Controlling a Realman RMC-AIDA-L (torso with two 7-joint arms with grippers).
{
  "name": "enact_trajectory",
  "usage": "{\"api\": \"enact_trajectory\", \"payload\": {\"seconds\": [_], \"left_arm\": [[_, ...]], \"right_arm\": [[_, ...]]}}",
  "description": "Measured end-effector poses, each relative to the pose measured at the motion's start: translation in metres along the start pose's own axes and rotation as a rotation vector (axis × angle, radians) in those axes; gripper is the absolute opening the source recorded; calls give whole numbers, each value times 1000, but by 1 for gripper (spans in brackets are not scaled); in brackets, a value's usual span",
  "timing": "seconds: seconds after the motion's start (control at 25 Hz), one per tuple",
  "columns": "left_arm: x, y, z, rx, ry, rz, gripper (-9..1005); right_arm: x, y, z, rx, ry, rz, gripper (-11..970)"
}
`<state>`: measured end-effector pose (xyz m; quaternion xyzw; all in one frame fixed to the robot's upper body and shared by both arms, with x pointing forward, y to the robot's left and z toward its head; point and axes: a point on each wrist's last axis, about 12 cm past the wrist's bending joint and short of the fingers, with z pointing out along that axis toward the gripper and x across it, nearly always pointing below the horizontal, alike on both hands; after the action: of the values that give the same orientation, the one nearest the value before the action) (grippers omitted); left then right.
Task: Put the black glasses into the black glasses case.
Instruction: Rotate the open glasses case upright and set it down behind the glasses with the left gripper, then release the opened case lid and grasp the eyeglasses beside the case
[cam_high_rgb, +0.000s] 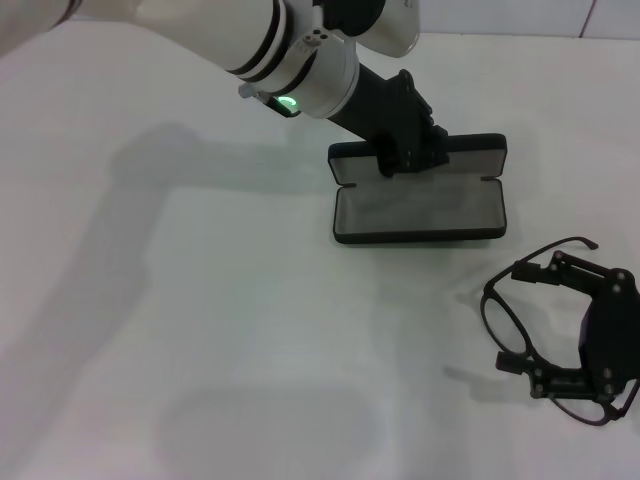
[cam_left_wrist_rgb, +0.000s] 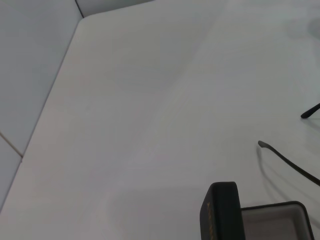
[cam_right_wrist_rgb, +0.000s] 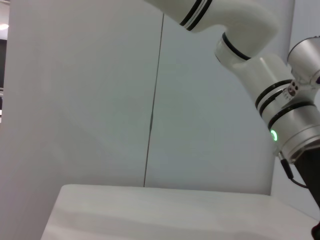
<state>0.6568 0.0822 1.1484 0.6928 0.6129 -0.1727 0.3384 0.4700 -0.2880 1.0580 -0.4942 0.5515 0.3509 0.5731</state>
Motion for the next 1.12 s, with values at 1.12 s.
{"api": "enact_trajectory", "payload": {"seconds": [1.12], "left_arm": [[36, -31, -17, -8, -374, -385, 540]], "right_arm": [[-99, -48, 20, -166, 594, 362, 695]]}}
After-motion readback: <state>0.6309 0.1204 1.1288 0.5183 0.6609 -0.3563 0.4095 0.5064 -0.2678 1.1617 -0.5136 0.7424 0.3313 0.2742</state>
